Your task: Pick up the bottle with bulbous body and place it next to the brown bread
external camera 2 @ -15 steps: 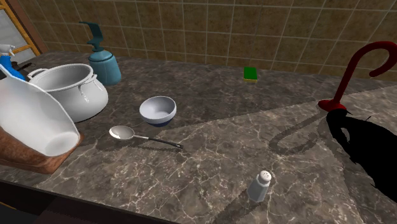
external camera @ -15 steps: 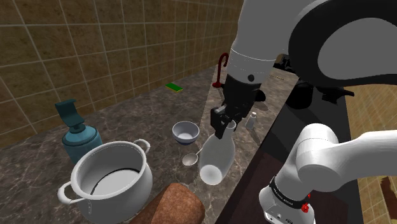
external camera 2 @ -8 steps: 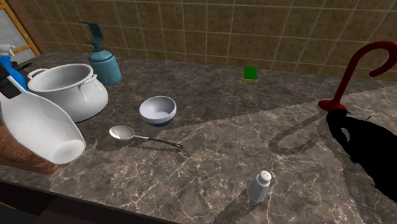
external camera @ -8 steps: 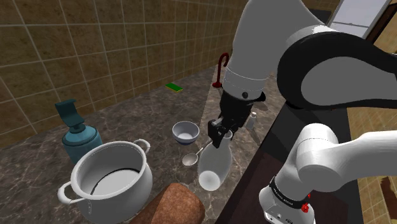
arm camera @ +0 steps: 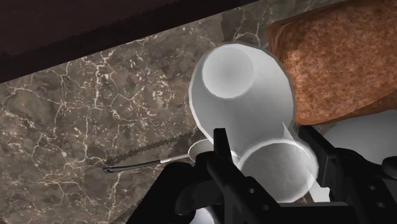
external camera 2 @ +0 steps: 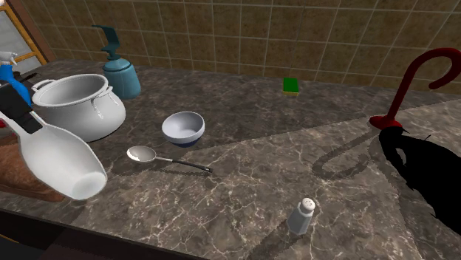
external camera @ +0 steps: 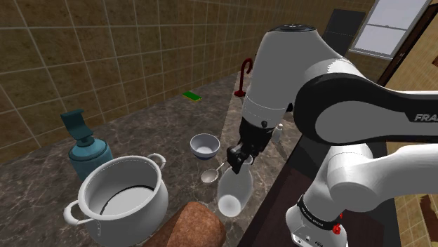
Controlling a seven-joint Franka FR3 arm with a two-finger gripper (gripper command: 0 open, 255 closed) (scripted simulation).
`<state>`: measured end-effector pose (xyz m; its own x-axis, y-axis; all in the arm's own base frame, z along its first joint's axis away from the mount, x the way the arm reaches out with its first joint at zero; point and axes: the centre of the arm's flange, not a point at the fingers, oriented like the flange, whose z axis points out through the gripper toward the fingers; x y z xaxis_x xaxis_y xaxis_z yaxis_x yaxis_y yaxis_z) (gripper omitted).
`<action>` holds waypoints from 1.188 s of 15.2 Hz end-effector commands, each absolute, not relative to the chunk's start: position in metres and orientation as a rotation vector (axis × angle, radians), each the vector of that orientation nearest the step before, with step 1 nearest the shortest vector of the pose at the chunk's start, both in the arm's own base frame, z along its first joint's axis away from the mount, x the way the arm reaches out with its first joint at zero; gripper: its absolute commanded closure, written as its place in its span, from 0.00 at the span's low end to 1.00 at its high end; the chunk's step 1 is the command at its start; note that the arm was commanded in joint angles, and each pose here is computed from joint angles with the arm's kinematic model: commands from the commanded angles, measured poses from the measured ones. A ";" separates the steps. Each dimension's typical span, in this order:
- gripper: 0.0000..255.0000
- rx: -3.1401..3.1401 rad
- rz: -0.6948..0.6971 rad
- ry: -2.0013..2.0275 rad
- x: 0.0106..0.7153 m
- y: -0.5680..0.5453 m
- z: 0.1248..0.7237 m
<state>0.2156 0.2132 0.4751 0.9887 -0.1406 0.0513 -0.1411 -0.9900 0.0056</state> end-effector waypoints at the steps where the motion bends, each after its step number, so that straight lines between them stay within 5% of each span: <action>1: 1.00 3.124 0.081 -0.221 0.215 0.214 0.464; 14: 1.00 3.124 0.081 -0.221 0.215 0.214 0.435; 15: 0.00 3.124 0.081 -0.221 0.215 0.214 0.435; 18: 0.00 3.124 0.081 -0.221 0.215 0.214 0.435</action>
<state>0.2152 0.2144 0.4352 0.9887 -0.1407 0.0522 -0.1412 -0.9900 0.0051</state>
